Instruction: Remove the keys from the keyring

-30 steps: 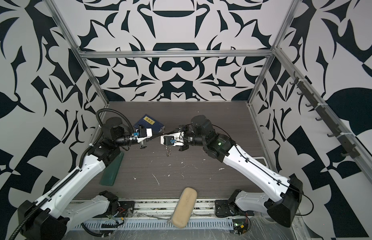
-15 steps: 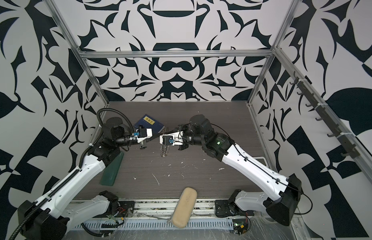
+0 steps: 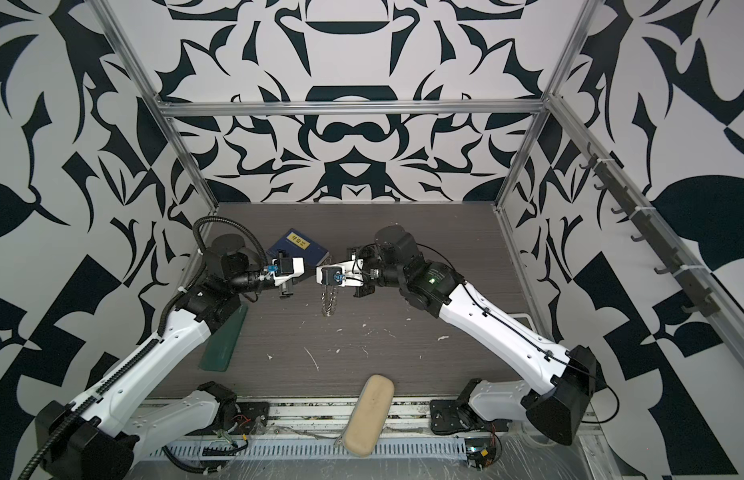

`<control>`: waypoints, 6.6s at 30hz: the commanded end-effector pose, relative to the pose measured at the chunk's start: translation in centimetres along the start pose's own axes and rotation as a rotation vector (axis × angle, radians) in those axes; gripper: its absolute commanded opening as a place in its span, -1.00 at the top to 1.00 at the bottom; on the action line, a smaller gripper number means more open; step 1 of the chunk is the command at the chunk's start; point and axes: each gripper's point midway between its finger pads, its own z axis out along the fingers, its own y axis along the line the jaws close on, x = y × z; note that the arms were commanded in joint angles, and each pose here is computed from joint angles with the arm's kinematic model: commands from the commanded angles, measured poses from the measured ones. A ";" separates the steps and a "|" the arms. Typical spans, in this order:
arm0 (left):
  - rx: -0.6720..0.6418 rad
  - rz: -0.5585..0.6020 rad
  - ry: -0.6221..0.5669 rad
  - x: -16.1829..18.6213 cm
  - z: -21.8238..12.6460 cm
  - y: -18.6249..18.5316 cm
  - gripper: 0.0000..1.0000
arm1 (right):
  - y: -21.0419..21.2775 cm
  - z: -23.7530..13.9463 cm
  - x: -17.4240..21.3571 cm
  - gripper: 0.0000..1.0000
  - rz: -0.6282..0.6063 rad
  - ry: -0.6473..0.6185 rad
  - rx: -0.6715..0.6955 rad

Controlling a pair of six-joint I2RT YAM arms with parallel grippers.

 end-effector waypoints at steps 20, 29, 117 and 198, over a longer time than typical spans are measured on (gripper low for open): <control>0.033 0.055 -0.025 -1.7 -0.4 -0.1 1.00 | -1.2 -2.1 -3.5 1.00 0.046 -0.082 -0.088; 0.016 0.052 -0.050 -2.2 -0.3 0.3 0.75 | -1.2 -2.0 -3.5 1.00 0.046 -0.091 -0.080; -0.269 -0.121 -0.042 -1.8 -1.9 5.0 1.00 | -4.6 -3.3 -0.5 1.00 0.157 -0.046 0.361; -0.610 -0.441 -0.001 -0.8 -4.1 10.6 1.00 | -6.2 -2.3 -3.3 1.00 0.055 -0.046 0.367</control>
